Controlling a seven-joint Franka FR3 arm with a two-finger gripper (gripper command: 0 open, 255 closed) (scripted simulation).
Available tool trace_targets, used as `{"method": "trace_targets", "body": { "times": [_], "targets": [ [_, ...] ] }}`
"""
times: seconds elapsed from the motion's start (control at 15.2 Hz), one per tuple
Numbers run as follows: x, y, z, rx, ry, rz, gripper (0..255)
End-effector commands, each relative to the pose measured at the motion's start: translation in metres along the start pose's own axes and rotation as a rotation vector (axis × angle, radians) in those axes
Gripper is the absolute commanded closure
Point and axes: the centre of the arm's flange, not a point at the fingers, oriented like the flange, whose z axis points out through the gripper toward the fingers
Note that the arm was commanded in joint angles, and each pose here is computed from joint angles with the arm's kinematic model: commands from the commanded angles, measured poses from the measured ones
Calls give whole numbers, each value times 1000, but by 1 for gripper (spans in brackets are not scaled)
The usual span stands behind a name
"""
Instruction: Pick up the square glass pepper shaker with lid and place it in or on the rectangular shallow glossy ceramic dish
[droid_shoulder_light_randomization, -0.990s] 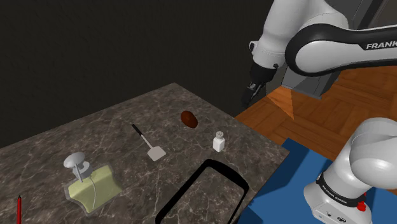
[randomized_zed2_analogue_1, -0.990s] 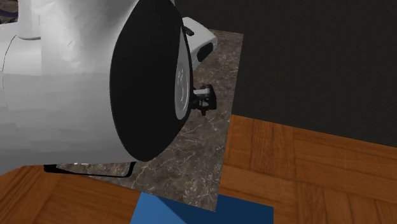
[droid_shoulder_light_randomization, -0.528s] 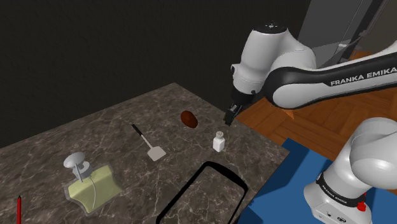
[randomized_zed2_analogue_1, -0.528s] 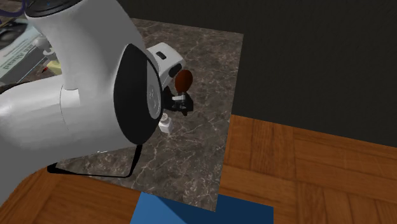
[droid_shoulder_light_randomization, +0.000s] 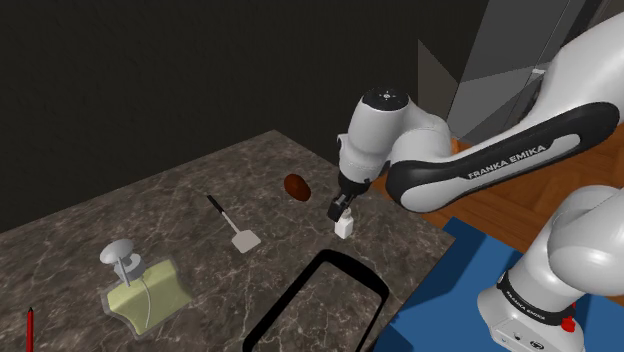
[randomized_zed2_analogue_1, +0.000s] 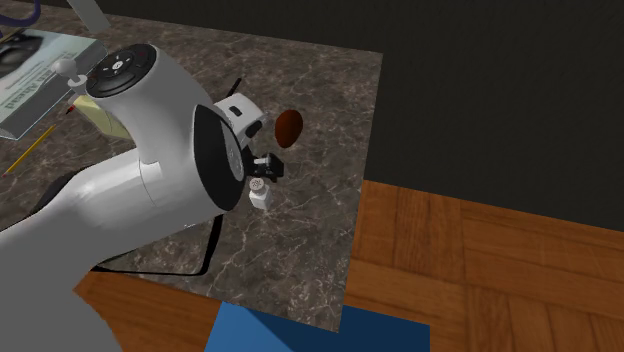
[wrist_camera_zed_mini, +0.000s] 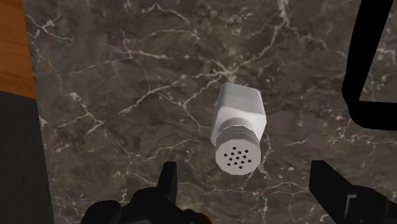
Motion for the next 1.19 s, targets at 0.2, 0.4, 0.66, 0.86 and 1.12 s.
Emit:
{"method": "trace_targets", "body": {
  "times": [0.2, 0.4, 0.66, 0.86, 1.12],
  "targets": [
    [1, -1, 27, 1, 2, 0, 0],
    [1, -1, 36, 1, 2, 0, 0],
    [1, -1, 36, 1, 2, 0, 0],
    [1, -1, 36, 1, 2, 0, 255],
    [1, -1, 35, 1, 2, 0, 255]
  ]
}}
